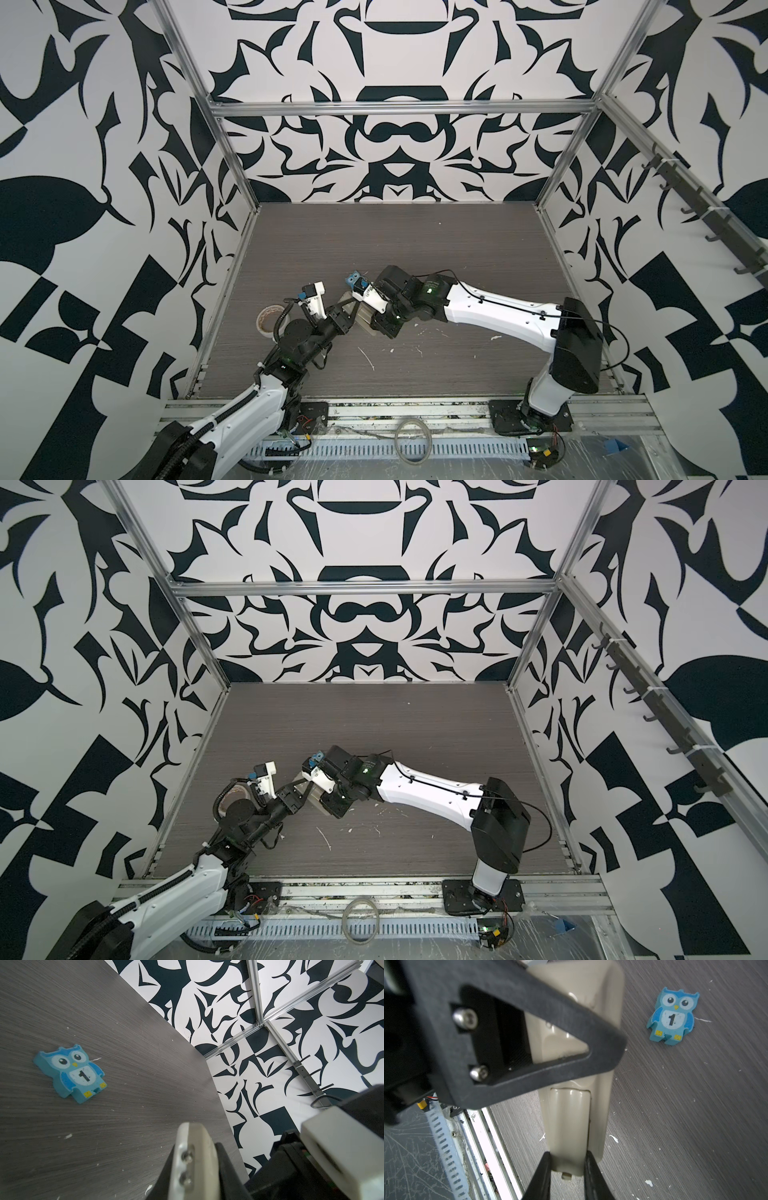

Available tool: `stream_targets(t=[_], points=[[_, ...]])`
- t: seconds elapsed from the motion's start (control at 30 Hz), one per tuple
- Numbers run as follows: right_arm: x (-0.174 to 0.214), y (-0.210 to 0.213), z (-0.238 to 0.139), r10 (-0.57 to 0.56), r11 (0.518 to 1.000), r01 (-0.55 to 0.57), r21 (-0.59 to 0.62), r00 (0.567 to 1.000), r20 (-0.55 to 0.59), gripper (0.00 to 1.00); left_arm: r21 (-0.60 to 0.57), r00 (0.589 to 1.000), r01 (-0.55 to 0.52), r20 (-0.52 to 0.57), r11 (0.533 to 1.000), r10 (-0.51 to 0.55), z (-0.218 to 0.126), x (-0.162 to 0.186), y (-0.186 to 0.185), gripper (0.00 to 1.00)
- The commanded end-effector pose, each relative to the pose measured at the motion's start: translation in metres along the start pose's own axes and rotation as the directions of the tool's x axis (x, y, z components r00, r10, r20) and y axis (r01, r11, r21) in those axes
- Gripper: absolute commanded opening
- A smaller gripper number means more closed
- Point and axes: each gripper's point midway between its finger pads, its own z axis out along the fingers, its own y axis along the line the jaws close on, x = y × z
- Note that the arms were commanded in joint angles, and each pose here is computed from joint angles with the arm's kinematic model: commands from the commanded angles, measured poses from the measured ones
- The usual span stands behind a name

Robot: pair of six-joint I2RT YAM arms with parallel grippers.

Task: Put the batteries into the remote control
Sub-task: 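Lower the cover onto the battery compartment and slide it toward the remote's end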

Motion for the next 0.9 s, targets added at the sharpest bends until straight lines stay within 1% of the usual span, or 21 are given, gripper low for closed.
stream_targets(t=[0.0, 0.43, 0.87], points=[[-0.0158, 0.0047, -0.0115, -0.015, 1.0, 0.015, 0.001, 0.999, 0.04, 0.04, 0.049, 1.0, -0.007, 0.019, 0.999, 0.006, -0.0029, -0.0033, -0.0096, 0.0], [-0.0144, 0.0046, -0.0061, -0.022, 1.0, 0.022, -0.003, 1.0, 0.014, 0.04, 0.057, 1.0, -0.006, 0.007, 0.998, 0.005, -0.0039, -0.0013, -0.0114, 0.0], [-0.0173, 0.0038, -0.0044, -0.021, 1.0, 0.021, 0.001, 1.0, 0.012, 0.05, 0.076, 1.0, 0.001, -0.008, 0.997, -0.001, -0.0036, 0.0002, -0.016, 0.0]])
